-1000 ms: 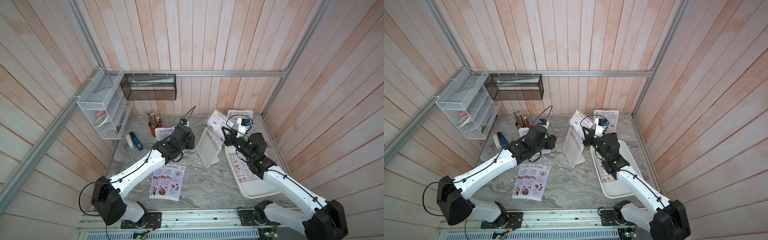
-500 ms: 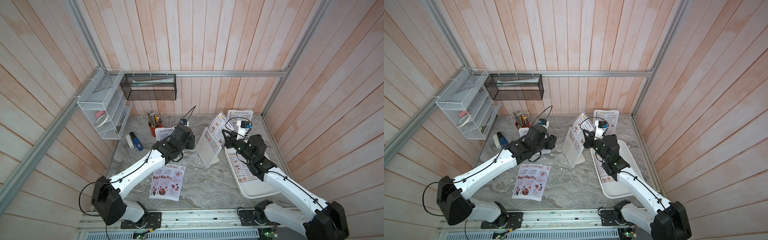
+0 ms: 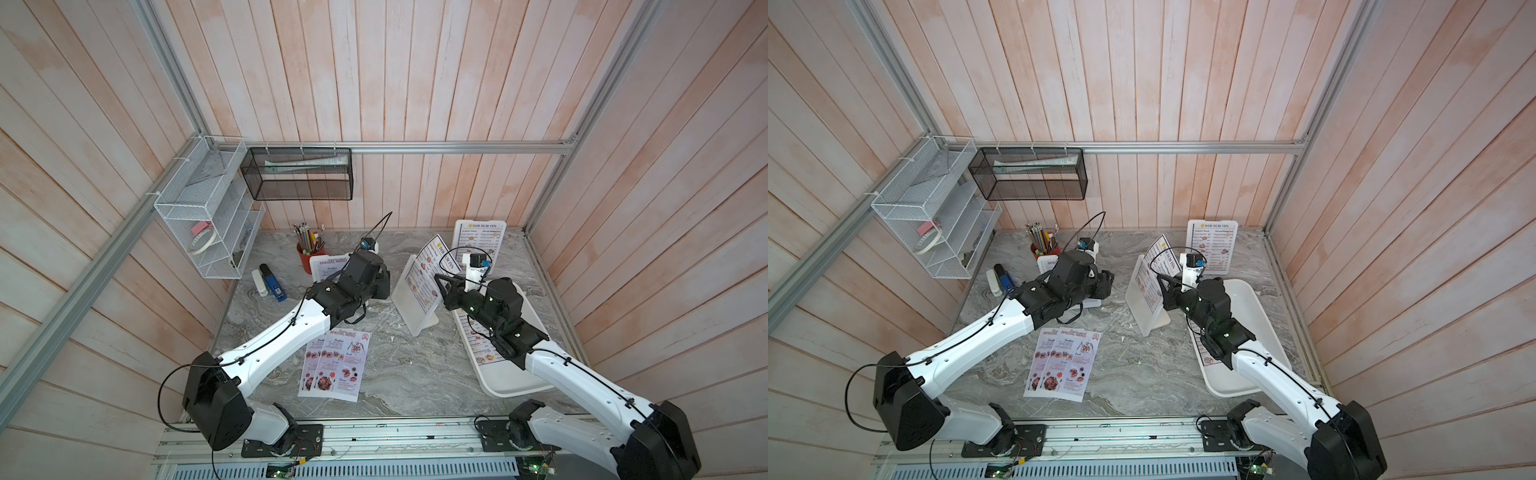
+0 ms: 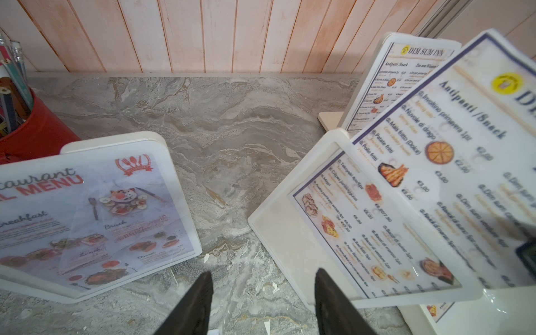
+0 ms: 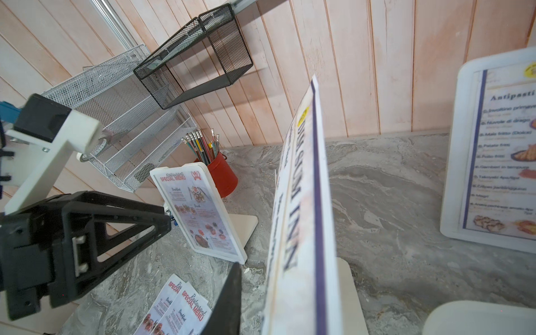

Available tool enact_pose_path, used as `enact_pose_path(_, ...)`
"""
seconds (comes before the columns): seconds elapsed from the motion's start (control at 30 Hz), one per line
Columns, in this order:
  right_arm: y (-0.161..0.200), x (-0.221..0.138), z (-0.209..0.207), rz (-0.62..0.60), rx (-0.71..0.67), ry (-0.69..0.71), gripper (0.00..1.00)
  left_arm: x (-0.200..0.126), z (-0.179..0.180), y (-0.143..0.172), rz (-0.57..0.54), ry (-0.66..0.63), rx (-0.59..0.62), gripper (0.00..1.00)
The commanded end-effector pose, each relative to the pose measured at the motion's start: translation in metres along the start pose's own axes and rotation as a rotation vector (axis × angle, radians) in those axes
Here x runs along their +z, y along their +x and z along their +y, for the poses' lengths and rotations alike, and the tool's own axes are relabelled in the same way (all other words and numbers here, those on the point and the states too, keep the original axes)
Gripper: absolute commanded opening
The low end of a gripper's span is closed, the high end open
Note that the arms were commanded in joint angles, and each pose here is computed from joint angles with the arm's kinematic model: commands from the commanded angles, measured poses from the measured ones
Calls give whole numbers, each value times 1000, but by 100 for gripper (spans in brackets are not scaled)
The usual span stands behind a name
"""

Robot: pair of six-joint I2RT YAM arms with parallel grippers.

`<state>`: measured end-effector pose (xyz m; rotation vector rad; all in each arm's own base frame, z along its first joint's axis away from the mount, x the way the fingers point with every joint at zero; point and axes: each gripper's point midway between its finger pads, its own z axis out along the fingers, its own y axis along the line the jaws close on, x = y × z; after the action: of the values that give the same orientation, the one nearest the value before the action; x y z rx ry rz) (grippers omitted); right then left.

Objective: Replace the menus in the menu holders
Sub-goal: Insert the menu into the menu holder.

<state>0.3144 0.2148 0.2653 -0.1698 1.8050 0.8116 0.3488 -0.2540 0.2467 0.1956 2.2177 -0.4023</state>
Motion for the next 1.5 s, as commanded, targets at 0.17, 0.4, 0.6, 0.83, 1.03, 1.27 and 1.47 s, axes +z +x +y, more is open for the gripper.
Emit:
enact_pose_path(0.17, -25, -8, 3, 79, -64, 73, 35, 2, -20, -8, -22, 50, 17, 59)
enact_pose_path(0.4, -59, -17, -21, 95, -19, 165, 37, -2, -17, -9, -29, 39, 22, 59)
enact_pose_path(0.6, -76, -1, -65, 176, 22, 318, 20, -1, -17, -7, -24, 43, 18, 59)
enact_pose_path(0.83, -69, 36, -75, 310, -36, 406, 15, 2, -16, -3, -8, 35, 29, 59)
enact_pose_path(1.03, -63, 54, -65, 361, -149, 480, 15, 0, -15, -4, -13, 28, 42, 59)
enact_pose_path(1.27, -60, 61, -59, 384, -224, 526, 14, 1, -14, -2, -9, 26, 43, 59)
enact_pose_path(1.47, -44, 66, -53, 416, -235, 507, 14, 0, -14, -3, -13, 26, 43, 59)
